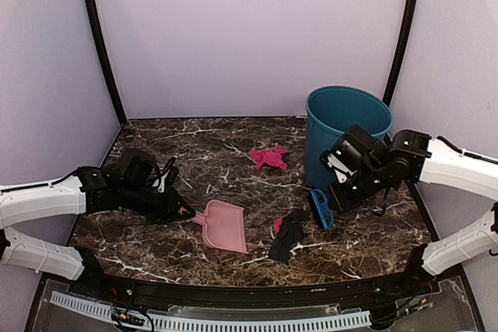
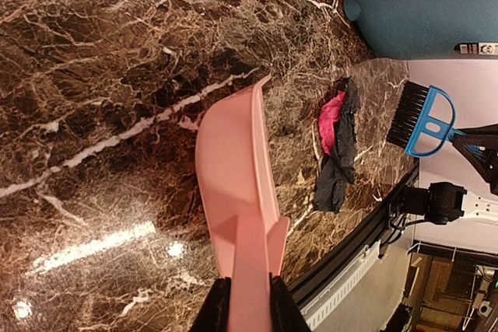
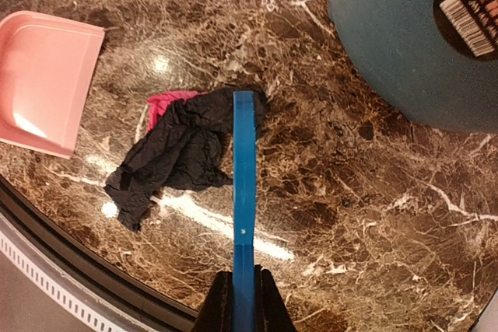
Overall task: Sweep away the paper scraps from the table
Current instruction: Sweep the paper scraps into the dustpan, then dump the paper scraps in the dustpan into the trash bin.
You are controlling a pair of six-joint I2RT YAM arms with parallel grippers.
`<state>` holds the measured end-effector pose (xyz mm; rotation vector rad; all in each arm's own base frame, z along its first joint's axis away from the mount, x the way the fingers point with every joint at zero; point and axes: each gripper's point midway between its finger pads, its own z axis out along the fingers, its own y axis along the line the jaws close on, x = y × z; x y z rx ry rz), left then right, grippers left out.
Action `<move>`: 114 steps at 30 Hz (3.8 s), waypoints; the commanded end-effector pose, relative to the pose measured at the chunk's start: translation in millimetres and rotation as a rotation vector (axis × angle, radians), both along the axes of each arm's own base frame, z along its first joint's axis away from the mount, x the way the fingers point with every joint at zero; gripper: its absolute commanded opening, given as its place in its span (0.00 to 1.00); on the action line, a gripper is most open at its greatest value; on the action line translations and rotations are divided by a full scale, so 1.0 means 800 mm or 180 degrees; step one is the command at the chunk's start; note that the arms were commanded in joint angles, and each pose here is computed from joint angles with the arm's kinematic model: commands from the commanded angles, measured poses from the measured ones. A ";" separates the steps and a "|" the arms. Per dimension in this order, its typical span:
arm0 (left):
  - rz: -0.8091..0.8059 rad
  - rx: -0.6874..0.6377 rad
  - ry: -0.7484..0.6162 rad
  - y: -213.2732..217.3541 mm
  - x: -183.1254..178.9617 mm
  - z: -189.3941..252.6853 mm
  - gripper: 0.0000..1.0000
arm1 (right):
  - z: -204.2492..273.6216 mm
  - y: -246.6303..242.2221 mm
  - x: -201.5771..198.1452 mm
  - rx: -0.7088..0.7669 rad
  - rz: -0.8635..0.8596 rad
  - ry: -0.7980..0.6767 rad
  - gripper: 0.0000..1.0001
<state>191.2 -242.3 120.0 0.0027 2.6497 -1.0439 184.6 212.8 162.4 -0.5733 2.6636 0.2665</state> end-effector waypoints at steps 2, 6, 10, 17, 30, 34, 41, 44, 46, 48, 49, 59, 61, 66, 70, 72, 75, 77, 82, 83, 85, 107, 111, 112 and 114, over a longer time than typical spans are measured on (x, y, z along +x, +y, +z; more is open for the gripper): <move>-0.0316 0.0057 0.0175 -0.017 -0.004 -0.004 0.00 | -0.017 -0.009 0.003 -0.0204 -0.0100 0.0067 0.00; -0.0467 0.0097 0.0328 -0.032 0.000 -0.009 0.00 | -0.036 -0.012 0.004 -0.0398 -0.0139 0.0191 0.00; -0.0573 0.0127 0.0484 -0.045 0.003 -0.015 0.00 | -0.046 0.002 0.007 -0.0404 -0.0069 0.0295 0.00; -0.0630 0.0157 0.0626 -0.054 0.007 -0.025 0.00 | -0.066 0.036 0.008 -0.0299 0.0045 0.0562 0.00; -0.0564 0.0111 0.0901 -0.056 -0.002 -0.075 0.00 | -0.080 0.102 0.008 0.0223 0.0280 0.0839 0.00; -0.0512 0.0040 0.0914 -0.057 -0.003 -0.080 0.00 | -0.072 0.116 0.009 0.0367 0.0323 0.0827 0.00; -0.0446 -0.0086 0.0932 -0.061 -0.002 -0.091 0.00 | -0.062 0.133 0.002 0.0507 0.0443 0.0842 0.00; -0.0418 -0.0147 0.0914 -0.064 0.000 -0.094 0.00 | -0.063 0.133 -0.001 0.0484 0.0457 0.0843 0.00; -0.0401 -0.0152 0.0908 -0.064 0.000 -0.098 0.00 | -0.061 0.133 -0.004 0.0474 0.0480 0.0825 0.00; -0.0393 -0.0168 0.0888 -0.065 0.003 -0.101 0.00 | -0.057 0.134 -0.005 0.0475 0.0498 0.0801 0.00; -0.0396 -0.0199 0.0881 -0.066 0.003 -0.101 0.00 | -0.053 0.134 -0.005 0.0478 0.0506 0.0777 0.00; -0.0386 -0.0359 0.0866 -0.071 0.004 -0.103 0.00 | -0.024 0.130 -0.004 0.0550 0.0520 0.0595 0.00; -0.0403 -0.0428 0.0857 -0.074 0.003 -0.099 0.00 | -0.023 0.129 -0.004 0.0541 0.0511 0.0584 0.00; -0.0526 -0.0772 0.0826 -0.085 -0.001 -0.081 0.00 | -0.012 0.120 -0.004 0.0509 0.0495 0.0513 0.00; -0.0528 -0.1027 0.0841 -0.090 -0.001 -0.068 0.00 | 0.000 0.110 -0.003 0.0490 0.0455 0.0415 0.00; -0.0551 -0.1173 0.0824 -0.093 -0.001 -0.059 0.00 | 0.002 0.105 -0.002 0.0473 0.0425 0.0376 0.00; -0.0576 -0.1315 0.0783 -0.097 -0.001 -0.049 0.00 | 0.006 0.102 0.000 0.0505 0.0389 0.0298 0.00; -0.0596 -0.1432 0.0755 -0.099 -0.002 -0.040 0.00 | 0.010 0.103 0.000 0.0561 0.0399 0.0264 0.00; -0.0681 -0.1780 0.0603 -0.104 -0.003 -0.004 0.00 | 0.020 0.106 0.001 0.0702 0.0441 0.0168 0.00; -0.0711 -0.1837 0.0548 -0.105 -0.003 0.005 0.00 | 0.023 0.106 0.001 0.0734 0.0443 0.0137 0.00; -0.0731 -0.1920 0.0491 -0.105 -0.002 0.018 0.00 | 0.031 0.105 0.002 0.0798 0.0443 0.0062 0.00; -0.0661 -0.2201 0.0093 -0.099 0.007 0.077 0.00 | 0.100 0.069 0.001 0.1070 0.0394 -0.0498 0.00; -0.0626 -0.2208 0.0104 -0.100 0.011 0.075 0.00 | 0.120 0.075 -0.012 0.1307 0.0566 -0.0507 0.00; -0.0625 -0.2228 0.0098 -0.101 0.011 0.076 0.00 | 0.122 0.076 -0.014 0.1335 0.0601 -0.0507 0.00; -0.0621 -0.2250 0.0087 -0.101 0.013 0.078 0.00 | 0.126 0.075 -0.017 0.1362 0.0634 -0.0514 0.00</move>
